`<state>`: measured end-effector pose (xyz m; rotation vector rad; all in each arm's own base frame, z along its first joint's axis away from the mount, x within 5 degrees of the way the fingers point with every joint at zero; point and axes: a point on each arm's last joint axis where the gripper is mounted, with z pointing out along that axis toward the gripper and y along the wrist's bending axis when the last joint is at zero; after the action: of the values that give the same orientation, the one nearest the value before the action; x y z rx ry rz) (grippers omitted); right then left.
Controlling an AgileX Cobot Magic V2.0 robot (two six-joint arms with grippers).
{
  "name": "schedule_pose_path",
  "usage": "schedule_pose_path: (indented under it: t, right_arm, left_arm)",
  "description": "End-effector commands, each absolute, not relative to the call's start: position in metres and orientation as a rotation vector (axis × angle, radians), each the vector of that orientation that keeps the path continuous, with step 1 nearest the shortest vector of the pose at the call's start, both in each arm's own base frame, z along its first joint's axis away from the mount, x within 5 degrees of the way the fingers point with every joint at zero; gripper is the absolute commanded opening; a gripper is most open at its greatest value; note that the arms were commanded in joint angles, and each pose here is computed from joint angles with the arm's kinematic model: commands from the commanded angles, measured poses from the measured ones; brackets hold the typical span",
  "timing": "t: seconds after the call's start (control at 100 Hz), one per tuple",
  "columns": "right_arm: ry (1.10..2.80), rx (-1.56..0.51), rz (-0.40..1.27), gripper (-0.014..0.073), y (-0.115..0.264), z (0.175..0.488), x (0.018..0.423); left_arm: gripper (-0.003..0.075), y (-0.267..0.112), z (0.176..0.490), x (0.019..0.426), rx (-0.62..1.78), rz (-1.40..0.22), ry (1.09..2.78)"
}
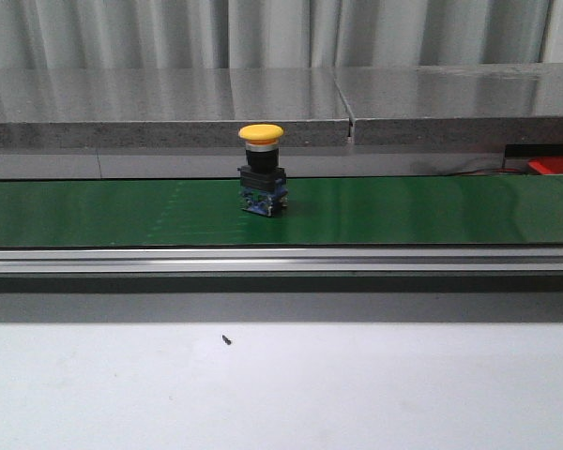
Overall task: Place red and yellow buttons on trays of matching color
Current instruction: 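Move the right gripper back over the belt onto the yellow button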
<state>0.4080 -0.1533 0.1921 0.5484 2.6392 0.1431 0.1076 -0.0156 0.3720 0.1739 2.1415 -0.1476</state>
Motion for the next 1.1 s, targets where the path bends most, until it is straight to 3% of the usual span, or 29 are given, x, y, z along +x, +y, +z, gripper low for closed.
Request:
schedule_pose_path:
  t: [0.0,0.29,0.51,0.81,1.09]
  right_arm:
    - [2.517,0.508,0.112,0.0546,-0.153,0.236,0.407]
    - [2.479,0.461,0.06,0.0565,-0.15,0.268,0.395]
    - [2.434,0.383,0.02,0.0563,-0.133,0.308,0.38]
    - [2.393,0.245,-0.001,0.0563,-0.07,0.361,0.358]
    - [2.489,-0.049,0.08,0.0563,0.003,0.373,0.341]
  left_arm:
    - [-0.0019,-0.017,0.385,0.109,0.162,-0.158,2.05]
    - [-0.0019,-0.017,0.385,0.109,0.162,-0.158,2.05]
    - [-0.0019,-0.017,0.385,0.109,0.162,-0.158,2.05]
    - [-0.0019,-0.017,0.385,0.109,0.162,-0.158,2.05]
    - [-0.0019,-0.017,0.385,0.109,0.162,-0.158,2.05]
